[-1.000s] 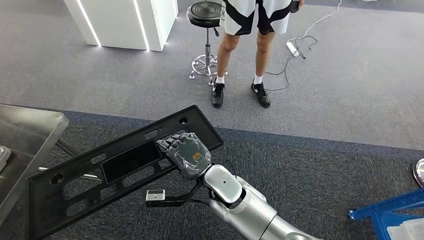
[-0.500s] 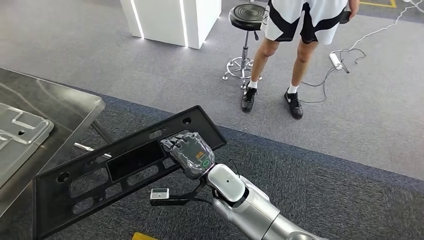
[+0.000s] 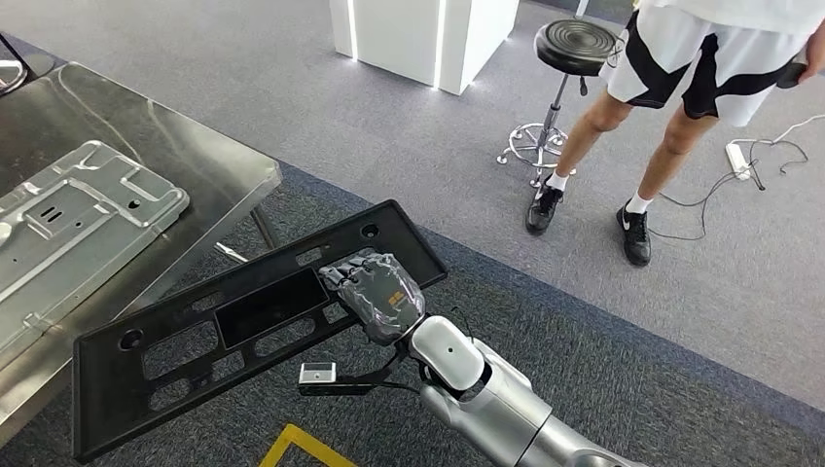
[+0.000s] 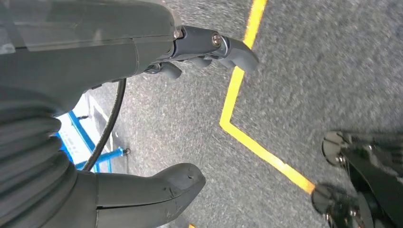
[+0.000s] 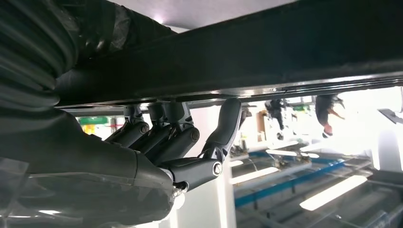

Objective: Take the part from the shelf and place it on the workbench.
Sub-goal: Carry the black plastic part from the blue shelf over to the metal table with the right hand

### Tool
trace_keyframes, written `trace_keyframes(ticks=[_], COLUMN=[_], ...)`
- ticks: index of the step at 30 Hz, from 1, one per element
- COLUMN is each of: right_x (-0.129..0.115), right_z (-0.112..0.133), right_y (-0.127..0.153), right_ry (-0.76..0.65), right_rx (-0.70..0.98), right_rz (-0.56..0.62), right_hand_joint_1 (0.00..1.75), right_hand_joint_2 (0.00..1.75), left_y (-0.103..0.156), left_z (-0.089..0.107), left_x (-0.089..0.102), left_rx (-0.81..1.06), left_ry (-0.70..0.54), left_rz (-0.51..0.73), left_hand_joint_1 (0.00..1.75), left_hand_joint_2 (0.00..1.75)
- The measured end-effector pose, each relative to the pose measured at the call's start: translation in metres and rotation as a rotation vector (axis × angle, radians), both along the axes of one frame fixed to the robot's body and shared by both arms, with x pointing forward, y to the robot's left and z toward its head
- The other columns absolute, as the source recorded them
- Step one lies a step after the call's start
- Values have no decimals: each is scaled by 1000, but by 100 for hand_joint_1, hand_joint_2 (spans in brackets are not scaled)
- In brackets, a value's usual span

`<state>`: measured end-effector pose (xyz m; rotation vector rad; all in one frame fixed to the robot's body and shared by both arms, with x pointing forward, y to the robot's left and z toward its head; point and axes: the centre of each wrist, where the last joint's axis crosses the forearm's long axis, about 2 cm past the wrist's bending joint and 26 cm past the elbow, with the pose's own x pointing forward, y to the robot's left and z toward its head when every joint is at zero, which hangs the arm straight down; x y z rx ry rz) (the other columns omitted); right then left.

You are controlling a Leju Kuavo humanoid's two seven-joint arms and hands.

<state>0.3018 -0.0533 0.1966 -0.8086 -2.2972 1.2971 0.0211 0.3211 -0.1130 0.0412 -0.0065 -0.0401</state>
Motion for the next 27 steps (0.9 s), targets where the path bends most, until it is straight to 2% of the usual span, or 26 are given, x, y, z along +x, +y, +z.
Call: trace_keyframes(ticks=[11,27], right_x=[0,3], right_z=[-8,1], right_y=[-9,-12], right_ry=[6,-19], right_rx=[-18,0], right_rz=[-12,-13], right_hand_joint_1=[175,175], right_hand_joint_2=[175,175], left_y=[-1,-2], left_z=[0,0], left_x=[3,2], left_rx=[-5,0], left_ry=[-3,-4], left_rz=[-11,-40], left_hand_joint_1=[0,0], left_hand_joint_2=[175,175])
